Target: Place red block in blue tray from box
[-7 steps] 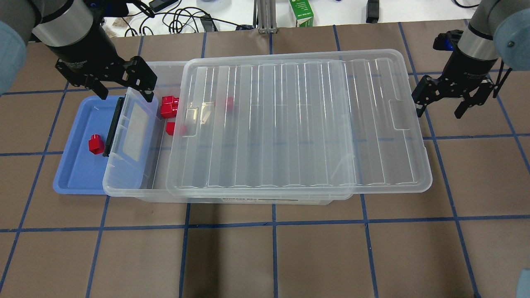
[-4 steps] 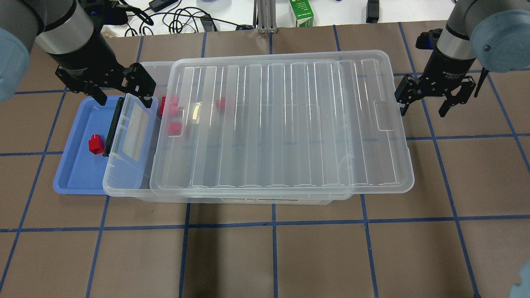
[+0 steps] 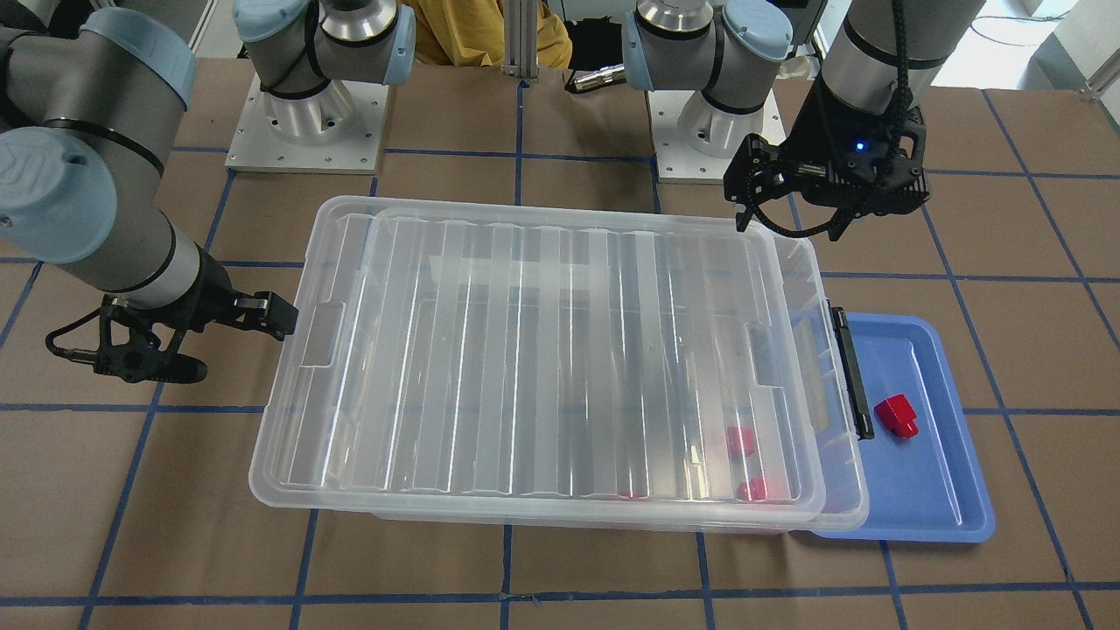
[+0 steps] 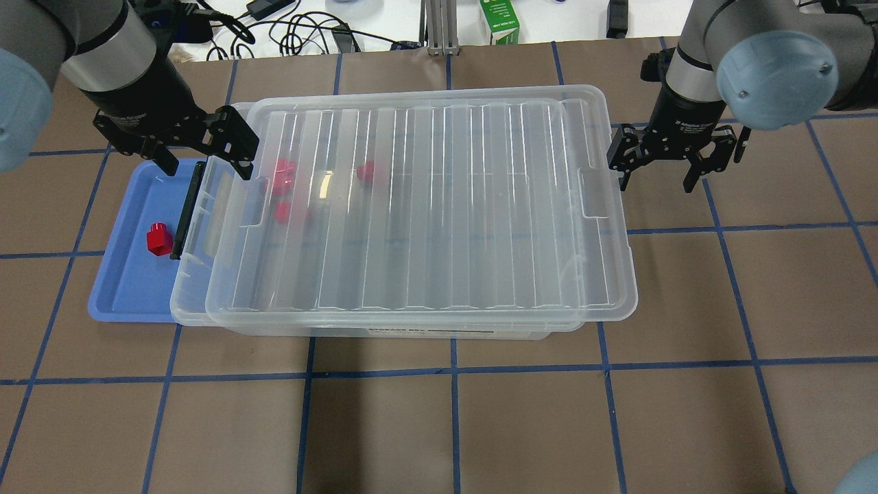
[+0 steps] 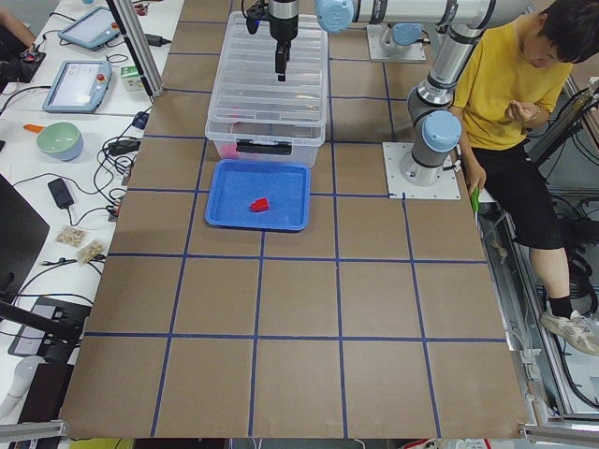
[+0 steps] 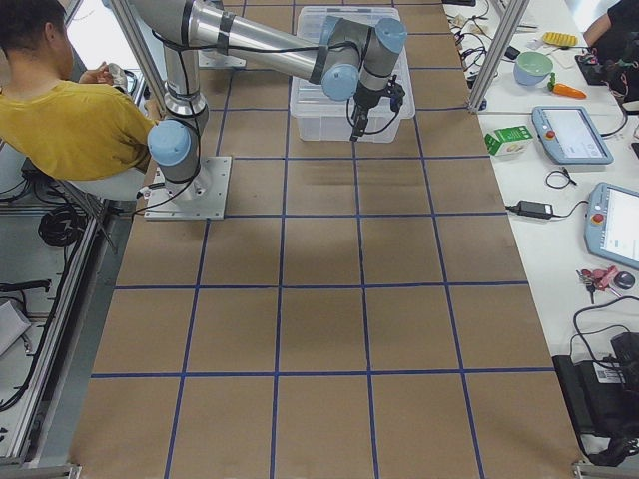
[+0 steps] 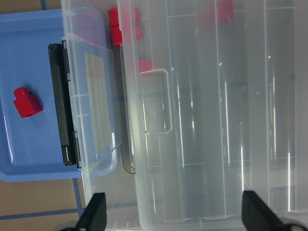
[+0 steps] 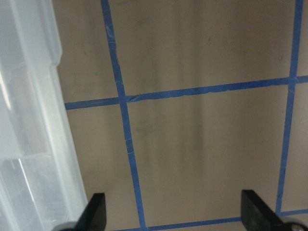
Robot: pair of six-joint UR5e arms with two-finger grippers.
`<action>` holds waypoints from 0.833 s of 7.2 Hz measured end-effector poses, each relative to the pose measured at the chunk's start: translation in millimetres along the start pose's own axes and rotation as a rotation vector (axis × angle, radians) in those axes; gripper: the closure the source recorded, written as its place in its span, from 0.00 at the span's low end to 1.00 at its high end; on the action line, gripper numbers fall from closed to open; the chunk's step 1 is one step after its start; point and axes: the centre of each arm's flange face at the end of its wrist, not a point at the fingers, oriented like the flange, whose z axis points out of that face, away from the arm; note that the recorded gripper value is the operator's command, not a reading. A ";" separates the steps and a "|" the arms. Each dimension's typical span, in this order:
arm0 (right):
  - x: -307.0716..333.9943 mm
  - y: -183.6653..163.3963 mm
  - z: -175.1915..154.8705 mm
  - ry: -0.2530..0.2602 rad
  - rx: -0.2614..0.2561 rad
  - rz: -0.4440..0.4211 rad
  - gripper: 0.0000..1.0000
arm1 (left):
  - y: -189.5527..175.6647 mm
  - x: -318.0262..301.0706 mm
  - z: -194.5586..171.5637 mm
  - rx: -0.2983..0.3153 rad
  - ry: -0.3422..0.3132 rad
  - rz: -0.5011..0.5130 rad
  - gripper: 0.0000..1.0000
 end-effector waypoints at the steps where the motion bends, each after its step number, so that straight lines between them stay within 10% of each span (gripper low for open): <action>1: -9.8 2.1 0.5 0.003 0.001 0.003 0.00 | -0.5 -0.2 0.2 0.002 -0.001 0.002 0.00; 6: -21.9 3.2 -19.1 0.005 0.051 0.005 0.00 | -1.1 -0.3 -4.0 0.021 -0.004 -0.004 0.00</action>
